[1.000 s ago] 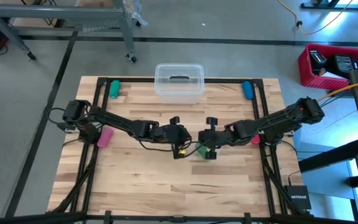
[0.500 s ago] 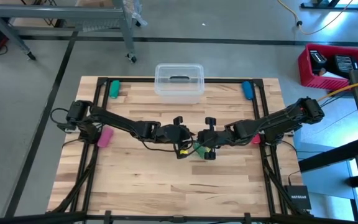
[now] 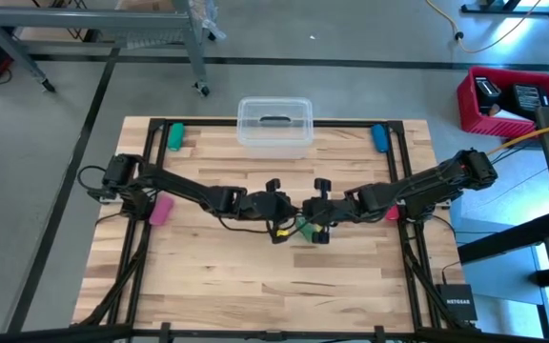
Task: Roll bandage
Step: Close the transparent zip bag
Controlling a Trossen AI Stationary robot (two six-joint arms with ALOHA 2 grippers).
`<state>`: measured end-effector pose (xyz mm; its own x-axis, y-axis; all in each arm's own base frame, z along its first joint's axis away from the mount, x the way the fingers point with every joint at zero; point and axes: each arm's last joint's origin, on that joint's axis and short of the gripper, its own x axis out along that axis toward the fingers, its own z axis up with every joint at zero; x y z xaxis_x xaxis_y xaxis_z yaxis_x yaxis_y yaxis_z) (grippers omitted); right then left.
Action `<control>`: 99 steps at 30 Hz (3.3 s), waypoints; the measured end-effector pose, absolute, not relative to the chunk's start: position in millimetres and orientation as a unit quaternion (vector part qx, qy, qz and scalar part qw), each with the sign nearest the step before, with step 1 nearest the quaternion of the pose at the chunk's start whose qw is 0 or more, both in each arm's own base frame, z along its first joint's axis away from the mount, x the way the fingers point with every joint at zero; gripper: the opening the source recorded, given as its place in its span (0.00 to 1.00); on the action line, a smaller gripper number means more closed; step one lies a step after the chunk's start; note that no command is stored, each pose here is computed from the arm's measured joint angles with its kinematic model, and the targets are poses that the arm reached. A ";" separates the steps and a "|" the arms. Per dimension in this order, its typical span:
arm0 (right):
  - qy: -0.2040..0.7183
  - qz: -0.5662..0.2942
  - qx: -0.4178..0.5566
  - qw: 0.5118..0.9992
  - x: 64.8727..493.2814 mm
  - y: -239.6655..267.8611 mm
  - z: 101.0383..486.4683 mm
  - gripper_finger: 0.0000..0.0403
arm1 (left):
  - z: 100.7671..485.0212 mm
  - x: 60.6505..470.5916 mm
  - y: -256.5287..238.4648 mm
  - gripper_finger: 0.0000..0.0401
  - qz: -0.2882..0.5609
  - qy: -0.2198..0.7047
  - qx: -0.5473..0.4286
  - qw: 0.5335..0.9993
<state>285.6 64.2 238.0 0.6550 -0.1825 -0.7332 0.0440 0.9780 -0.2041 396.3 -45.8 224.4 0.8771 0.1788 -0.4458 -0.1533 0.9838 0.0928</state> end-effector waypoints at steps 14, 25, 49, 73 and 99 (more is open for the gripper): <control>0.420 -0.132 0.032 0.897 281.0 62.9 234.3 0.08 | 226.2 392.3 -44.1 0.00 0.299 0.194 0.052 0.933; 0.457 -0.131 0.027 0.879 274.7 61.9 229.9 0.08 | 221.8 391.3 -46.6 0.00 0.251 0.228 0.071 0.938; 0.424 -0.056 -0.057 0.902 279.1 63.5 240.8 0.08 | 221.4 396.3 -40.0 0.35 0.067 0.247 0.003 0.967; 0.390 -0.026 -0.089 0.916 285.5 65.8 244.3 0.08 | 219.2 396.7 -29.4 0.03 0.058 0.260 0.033 0.963; 0.379 -0.018 -0.091 0.921 265.9 61.0 263.1 0.38 | 221.8 397.6 -30.1 0.00 0.055 0.249 0.041 0.966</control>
<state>265.9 61.0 263.1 0.7121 -0.1017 -0.6947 -0.0361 0.9828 -0.1809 397.6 -30.1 221.8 0.8703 0.1273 -0.4757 -0.0861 0.9905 0.1074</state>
